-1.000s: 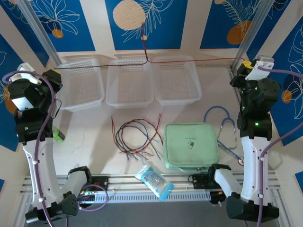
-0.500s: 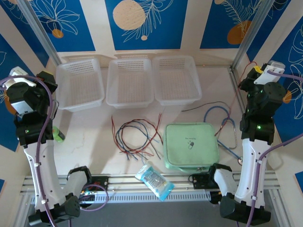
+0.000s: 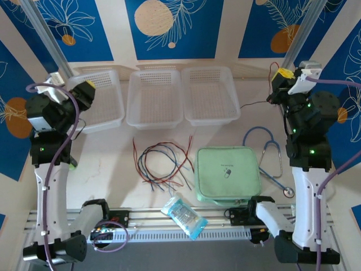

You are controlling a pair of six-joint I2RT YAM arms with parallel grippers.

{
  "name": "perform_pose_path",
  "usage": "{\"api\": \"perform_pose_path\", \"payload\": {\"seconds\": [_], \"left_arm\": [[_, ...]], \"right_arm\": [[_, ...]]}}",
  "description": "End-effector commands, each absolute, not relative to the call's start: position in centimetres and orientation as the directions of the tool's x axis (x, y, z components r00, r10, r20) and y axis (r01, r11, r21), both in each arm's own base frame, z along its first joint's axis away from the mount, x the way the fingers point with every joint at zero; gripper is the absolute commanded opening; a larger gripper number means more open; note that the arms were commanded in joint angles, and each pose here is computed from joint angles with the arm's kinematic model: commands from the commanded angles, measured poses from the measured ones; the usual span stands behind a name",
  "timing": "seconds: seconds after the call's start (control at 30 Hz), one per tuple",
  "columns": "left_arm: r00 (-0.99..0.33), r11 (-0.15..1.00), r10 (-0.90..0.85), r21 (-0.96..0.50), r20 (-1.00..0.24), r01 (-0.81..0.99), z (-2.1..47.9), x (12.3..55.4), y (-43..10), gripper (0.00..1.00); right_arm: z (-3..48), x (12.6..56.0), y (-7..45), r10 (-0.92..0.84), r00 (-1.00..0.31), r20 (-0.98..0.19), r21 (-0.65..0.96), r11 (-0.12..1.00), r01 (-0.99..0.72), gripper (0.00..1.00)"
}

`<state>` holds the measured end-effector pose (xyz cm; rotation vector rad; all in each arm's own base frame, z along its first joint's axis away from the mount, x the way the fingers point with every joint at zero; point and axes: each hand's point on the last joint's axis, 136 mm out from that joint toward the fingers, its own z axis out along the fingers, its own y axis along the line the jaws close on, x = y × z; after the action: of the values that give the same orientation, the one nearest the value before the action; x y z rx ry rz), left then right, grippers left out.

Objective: Untangle the cables

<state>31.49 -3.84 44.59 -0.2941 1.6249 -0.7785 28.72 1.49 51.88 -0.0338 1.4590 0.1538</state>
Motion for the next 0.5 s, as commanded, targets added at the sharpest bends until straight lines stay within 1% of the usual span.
{"api": "perform_pose_path", "payload": {"seconds": [0.0,0.03,0.1,0.17,0.27,0.4,0.47], "left_arm": [[-0.154,0.791,-0.437,-0.460,-0.886,0.404,45.0,31.0,-7.2,0.37],[-0.128,0.798,-0.388,-0.402,-0.913,0.449,44.8,30.9,-8.5,0.40],[-0.075,0.798,-0.286,-0.281,-0.955,0.534,44.2,30.4,-11.5,0.43],[-0.067,0.778,-0.224,-0.220,-0.972,0.589,43.5,30.4,-14.2,0.47],[-0.110,0.716,-0.141,-0.178,-0.984,0.675,42.1,30.7,-19.1,0.56],[-0.147,0.586,-0.053,-0.150,-0.988,0.797,40.6,30.3,-26.7,0.66],[-0.159,0.523,-0.013,-0.142,-0.987,0.841,39.7,29.6,-30.3,0.69]], "right_arm": [[55.3,27.1,3.1,0.035,0.178,-0.983,0.002,0.983,-0.182,0.00],[55.8,26.9,3.5,0.028,0.188,-0.982,-0.009,0.981,-0.193,0.00],[57.1,26.2,4.3,0.018,0.217,-0.976,-0.030,0.976,-0.218,0.00],[58.0,25.7,4.9,0.023,0.237,-0.971,-0.036,0.970,-0.240,0.00],[58.7,25.4,5.9,0.042,0.245,-0.969,-0.030,0.958,-0.285,0.00],[59.2,25.2,7.2,0.074,0.242,-0.967,-0.010,0.945,-0.327,0.00],[59.0,25.1,7.9,0.088,0.236,-0.968,0.001,0.938,-0.347,0.00]]}}
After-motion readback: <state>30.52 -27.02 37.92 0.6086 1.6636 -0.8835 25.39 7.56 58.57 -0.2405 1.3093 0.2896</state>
